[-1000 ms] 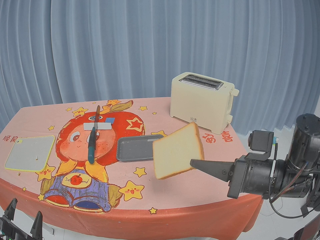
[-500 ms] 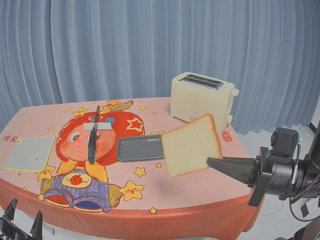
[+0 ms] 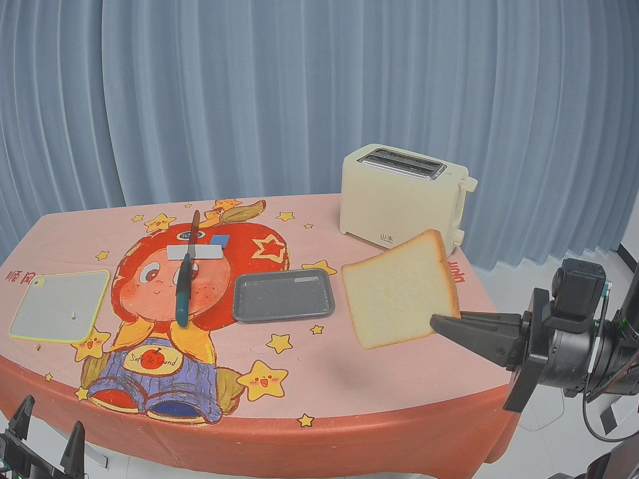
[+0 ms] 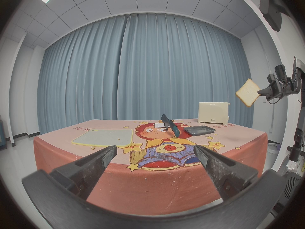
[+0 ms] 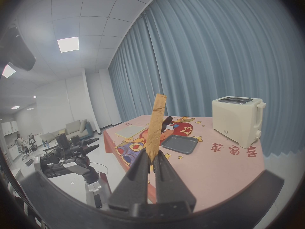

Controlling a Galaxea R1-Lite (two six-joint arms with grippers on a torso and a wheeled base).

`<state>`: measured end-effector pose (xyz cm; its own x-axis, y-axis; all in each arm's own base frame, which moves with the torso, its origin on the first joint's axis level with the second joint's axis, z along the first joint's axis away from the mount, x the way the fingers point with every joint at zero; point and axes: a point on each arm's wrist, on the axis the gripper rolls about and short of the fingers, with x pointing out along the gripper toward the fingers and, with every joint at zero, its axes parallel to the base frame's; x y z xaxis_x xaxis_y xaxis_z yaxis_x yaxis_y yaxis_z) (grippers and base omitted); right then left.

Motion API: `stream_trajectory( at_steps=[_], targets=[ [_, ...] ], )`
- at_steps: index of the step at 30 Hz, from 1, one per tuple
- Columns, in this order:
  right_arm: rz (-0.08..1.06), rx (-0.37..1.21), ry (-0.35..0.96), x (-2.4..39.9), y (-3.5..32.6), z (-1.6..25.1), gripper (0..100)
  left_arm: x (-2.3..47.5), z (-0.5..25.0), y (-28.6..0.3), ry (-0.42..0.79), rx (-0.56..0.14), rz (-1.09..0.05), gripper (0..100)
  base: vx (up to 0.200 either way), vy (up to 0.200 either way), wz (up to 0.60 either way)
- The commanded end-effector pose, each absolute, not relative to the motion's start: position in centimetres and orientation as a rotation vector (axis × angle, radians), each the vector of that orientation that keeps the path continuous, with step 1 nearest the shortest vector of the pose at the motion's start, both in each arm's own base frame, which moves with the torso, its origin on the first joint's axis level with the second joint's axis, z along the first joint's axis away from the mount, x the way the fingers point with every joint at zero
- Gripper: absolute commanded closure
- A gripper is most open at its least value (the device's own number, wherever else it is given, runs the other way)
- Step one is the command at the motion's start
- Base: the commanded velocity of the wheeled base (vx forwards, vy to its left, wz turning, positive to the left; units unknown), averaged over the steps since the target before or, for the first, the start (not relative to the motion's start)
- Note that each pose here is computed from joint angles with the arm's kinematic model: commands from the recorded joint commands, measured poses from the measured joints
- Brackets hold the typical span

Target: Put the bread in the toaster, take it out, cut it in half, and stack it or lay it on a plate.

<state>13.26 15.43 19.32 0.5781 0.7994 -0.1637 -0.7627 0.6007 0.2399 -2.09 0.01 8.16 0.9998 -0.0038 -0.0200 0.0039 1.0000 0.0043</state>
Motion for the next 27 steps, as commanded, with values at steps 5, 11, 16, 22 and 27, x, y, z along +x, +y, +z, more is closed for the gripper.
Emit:
stream_trajectory(
  at_steps=[5,11,16,22,27],
  targets=[
    [0.866,0.138,0.285,14.1,14.8,18.6,100,-2.0,7.7,0.0,0.037,0.005,-0.003,0,0.000,0.000,0.00],
    [0.856,0.107,0.280,14.0,14.4,18.4,100,-2.0,7.7,0.0,0.037,0.005,-0.003,0,0.000,0.000,0.00],
    [0.852,0.103,0.292,14.1,14.4,18.1,100,-2.0,7.7,0.0,0.038,0.006,-0.005,0,0.000,0.000,0.00],
    [0.848,0.101,0.295,14.2,14.4,17.9,100,-2.0,7.7,0.0,0.038,0.008,-0.002,0,0.000,0.000,0.00],
    [0.836,0.097,0.304,14.5,14.4,17.7,100,-2.0,7.7,0.0,0.038,0.008,0.000,0,0.000,-0.040,0.00]
  ],
)
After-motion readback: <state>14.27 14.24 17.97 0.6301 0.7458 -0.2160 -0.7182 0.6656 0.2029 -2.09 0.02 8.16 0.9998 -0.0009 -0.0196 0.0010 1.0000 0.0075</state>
